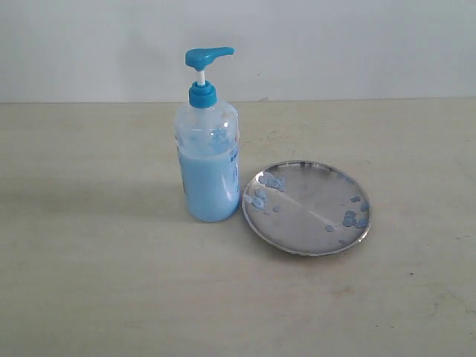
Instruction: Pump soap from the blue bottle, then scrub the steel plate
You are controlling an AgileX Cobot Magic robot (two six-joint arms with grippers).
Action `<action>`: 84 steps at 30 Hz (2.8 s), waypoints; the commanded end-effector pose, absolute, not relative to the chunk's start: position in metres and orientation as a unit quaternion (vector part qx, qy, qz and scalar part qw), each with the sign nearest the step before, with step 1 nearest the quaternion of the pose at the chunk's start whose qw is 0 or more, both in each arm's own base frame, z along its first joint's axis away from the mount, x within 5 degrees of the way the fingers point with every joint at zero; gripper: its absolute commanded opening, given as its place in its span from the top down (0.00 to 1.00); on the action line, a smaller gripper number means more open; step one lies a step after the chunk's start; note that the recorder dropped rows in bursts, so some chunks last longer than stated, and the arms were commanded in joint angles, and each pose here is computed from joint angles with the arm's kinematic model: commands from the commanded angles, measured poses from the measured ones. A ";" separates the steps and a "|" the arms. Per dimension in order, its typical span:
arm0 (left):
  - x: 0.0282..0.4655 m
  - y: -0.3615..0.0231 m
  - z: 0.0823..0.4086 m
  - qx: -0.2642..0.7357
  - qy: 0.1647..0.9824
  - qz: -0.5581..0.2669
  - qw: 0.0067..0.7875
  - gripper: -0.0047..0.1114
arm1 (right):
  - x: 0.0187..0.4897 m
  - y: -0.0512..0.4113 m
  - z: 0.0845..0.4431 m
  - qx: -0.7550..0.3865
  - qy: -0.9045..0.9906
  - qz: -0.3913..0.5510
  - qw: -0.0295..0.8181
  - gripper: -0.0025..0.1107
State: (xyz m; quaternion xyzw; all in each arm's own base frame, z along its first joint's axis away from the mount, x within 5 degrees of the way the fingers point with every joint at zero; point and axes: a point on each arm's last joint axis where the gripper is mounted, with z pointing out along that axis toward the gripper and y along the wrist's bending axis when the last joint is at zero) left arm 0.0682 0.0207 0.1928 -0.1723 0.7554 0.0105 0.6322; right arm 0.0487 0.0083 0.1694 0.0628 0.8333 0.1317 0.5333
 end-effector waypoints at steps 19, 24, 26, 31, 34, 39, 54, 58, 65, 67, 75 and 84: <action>0.068 0.021 0.192 -0.173 0.755 0.009 0.633 0.92 | 0.053 -0.001 0.180 0.049 0.797 0.035 0.601 0.98; 0.068 0.021 0.192 -0.173 0.755 0.009 0.633 0.92 | 0.053 -0.001 0.180 0.049 0.797 0.035 0.601 0.98; 0.068 0.021 0.192 -0.173 0.755 0.009 0.633 0.92 | 0.053 -0.001 0.180 0.049 0.797 0.035 0.601 0.98; 0.067 0.021 0.193 -0.173 0.751 0.008 0.637 0.92 | 0.053 -0.001 0.180 0.049 0.797 0.035 0.601 0.98; 0.052 0.027 0.199 -0.166 0.711 0.058 0.681 0.92 | 0.053 -0.001 0.180 0.049 0.797 0.035 0.601 0.98; 0.055 0.013 0.218 -0.119 0.678 -0.017 0.725 0.92 | 0.053 -0.001 0.181 0.049 0.793 0.036 0.606 0.98; 0.055 0.010 0.217 0.028 0.693 0.096 0.714 0.92 | 0.053 -0.001 0.181 0.049 0.793 0.036 0.606 0.98; 0.057 0.007 0.207 0.061 0.699 0.101 0.706 0.92 | 0.053 -0.001 0.181 0.049 0.793 0.036 0.606 0.98; 0.052 -0.007 0.236 0.043 0.643 -0.031 0.764 0.92 | 0.053 -0.001 0.181 0.049 0.793 0.036 0.606 0.98; 0.050 -0.012 0.243 0.038 0.627 -0.074 0.774 0.92 | 0.053 -0.001 0.181 0.049 0.793 0.036 0.606 0.98; 0.048 -0.016 0.248 0.065 0.579 -0.080 0.809 0.92 | 0.053 0.000 0.182 0.049 0.792 0.036 0.608 0.98; 0.057 -0.005 0.204 0.054 0.709 0.002 0.703 0.92 | 0.053 0.000 0.182 0.049 0.792 0.036 0.608 0.98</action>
